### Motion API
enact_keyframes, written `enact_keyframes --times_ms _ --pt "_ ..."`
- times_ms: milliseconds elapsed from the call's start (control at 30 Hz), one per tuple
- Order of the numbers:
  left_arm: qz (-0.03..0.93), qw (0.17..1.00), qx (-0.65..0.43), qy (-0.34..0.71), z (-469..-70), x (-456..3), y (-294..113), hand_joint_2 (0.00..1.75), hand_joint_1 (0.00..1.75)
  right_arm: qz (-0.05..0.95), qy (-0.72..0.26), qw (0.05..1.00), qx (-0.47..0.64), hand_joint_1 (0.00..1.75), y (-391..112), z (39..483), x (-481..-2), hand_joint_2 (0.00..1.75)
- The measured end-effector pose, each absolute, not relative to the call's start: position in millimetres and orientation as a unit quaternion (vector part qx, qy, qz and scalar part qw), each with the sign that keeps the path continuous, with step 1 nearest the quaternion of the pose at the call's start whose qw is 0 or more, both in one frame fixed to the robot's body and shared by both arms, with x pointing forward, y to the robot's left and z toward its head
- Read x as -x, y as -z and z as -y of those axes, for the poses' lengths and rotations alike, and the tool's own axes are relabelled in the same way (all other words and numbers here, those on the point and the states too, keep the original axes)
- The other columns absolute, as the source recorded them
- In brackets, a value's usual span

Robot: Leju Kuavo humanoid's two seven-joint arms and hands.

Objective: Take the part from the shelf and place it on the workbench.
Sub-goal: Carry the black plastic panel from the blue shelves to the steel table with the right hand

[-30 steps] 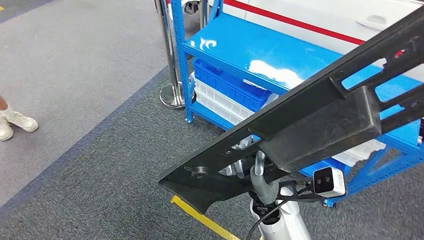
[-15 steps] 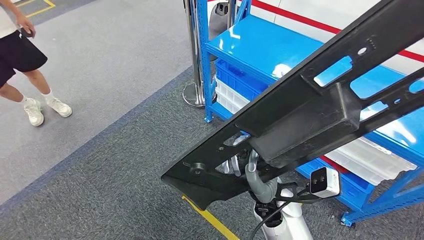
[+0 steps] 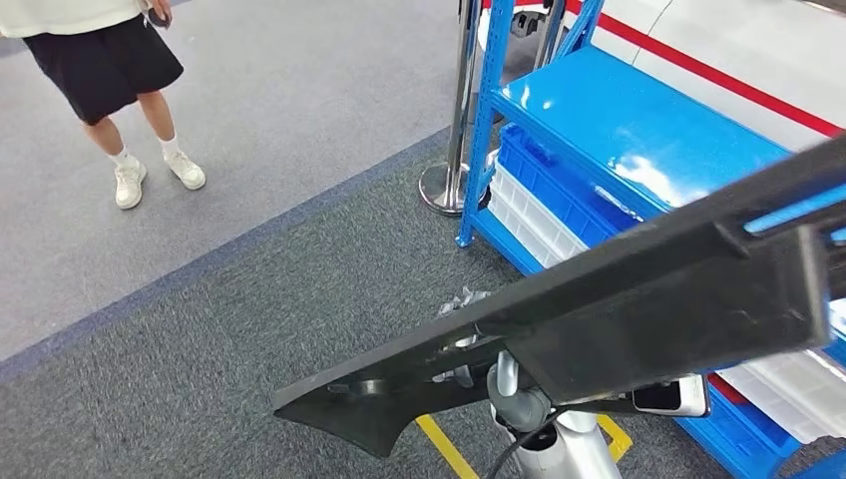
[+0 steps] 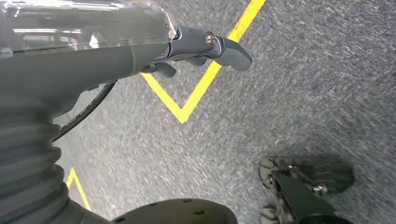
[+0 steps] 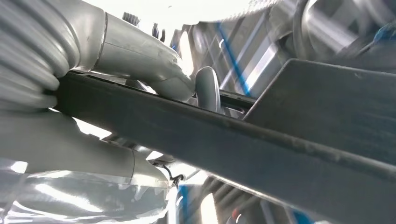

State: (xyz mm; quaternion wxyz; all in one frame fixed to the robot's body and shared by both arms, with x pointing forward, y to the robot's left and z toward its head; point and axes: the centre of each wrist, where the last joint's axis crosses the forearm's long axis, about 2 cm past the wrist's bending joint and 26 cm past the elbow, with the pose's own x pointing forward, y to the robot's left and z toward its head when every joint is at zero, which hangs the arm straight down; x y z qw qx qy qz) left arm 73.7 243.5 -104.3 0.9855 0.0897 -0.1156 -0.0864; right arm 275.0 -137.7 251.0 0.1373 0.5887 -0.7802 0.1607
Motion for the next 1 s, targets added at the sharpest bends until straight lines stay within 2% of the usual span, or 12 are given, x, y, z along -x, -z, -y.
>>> enact_keyframes --times_ms 467,1000 --pt "0.111 0.986 -0.086 0.087 -239 -68 105 1.75 0.00 0.787 -0.184 0.071 -0.584 1.75 -281 139 -268 1.75" --pt "0.114 0.985 -0.089 0.088 -241 -71 105 1.75 0.00 0.792 -0.178 0.059 -0.581 1.75 -283 139 -266 1.75"
